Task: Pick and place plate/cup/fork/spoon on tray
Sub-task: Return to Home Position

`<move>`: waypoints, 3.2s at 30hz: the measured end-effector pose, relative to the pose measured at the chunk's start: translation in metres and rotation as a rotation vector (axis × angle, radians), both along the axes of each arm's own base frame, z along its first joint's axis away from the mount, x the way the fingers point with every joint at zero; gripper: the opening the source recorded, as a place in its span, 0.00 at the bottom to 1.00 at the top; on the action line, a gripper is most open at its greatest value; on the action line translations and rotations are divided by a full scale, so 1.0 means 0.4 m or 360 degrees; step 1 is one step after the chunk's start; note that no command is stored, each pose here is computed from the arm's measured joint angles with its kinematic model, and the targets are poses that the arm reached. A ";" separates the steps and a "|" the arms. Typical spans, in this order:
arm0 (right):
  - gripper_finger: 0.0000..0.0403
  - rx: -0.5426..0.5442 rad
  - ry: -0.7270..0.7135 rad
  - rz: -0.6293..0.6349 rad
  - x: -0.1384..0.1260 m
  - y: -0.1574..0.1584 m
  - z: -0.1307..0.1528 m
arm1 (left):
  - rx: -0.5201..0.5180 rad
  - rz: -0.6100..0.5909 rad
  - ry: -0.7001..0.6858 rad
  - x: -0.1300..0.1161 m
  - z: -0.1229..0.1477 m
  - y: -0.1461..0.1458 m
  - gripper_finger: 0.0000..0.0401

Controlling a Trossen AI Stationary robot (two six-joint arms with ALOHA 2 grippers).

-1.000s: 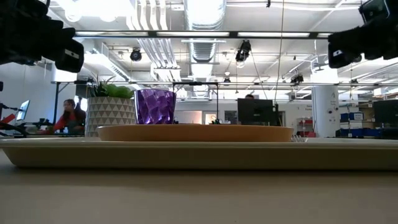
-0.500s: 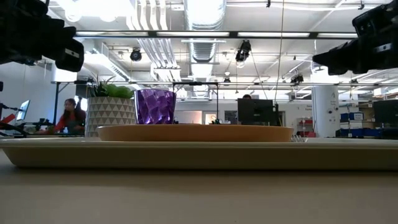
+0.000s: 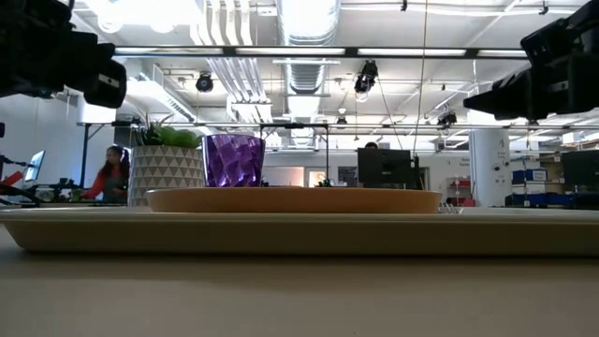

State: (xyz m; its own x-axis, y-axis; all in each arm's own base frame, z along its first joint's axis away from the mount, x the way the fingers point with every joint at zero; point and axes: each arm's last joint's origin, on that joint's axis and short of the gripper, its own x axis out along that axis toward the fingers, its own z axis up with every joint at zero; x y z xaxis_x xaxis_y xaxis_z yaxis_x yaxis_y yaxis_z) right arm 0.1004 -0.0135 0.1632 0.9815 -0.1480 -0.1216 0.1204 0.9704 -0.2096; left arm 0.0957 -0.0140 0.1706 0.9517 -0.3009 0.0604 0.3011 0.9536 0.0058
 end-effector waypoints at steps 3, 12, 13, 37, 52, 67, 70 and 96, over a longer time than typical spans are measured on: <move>0.02 0.0013 -0.0005 -0.0002 0.000 0.000 0.001 | 0.0022 0.0002 -0.0016 0.000 0.001 0.000 0.18; 0.02 -0.0054 -0.0169 -0.0109 -0.011 -0.004 0.020 | 0.0020 0.0002 -0.0029 0.000 0.003 0.000 0.18; 0.02 -0.0059 -0.0205 -0.0149 -0.014 -0.005 0.025 | 0.0020 0.0002 -0.0029 0.000 0.003 0.000 0.18; 0.02 -0.0042 -0.0123 0.0049 -0.013 0.004 0.017 | -0.0003 0.0089 0.0012 0.001 -0.002 0.004 0.18; 0.02 0.0047 -0.0108 0.0087 -0.014 0.006 0.018 | 0.0016 0.0261 0.0046 0.003 -0.008 0.011 0.18; 0.02 0.0162 -0.0123 0.0075 -0.014 0.006 0.018 | 0.0020 0.0279 0.0078 0.006 -0.012 0.012 0.18; 0.02 0.0162 -0.0123 0.0075 -0.014 0.006 0.018 | 0.0020 0.0279 0.0078 0.006 -0.012 0.012 0.18; 0.02 0.0160 -0.0124 0.0070 -0.014 0.006 0.018 | 0.0024 0.0277 0.0100 0.008 -0.015 0.012 0.18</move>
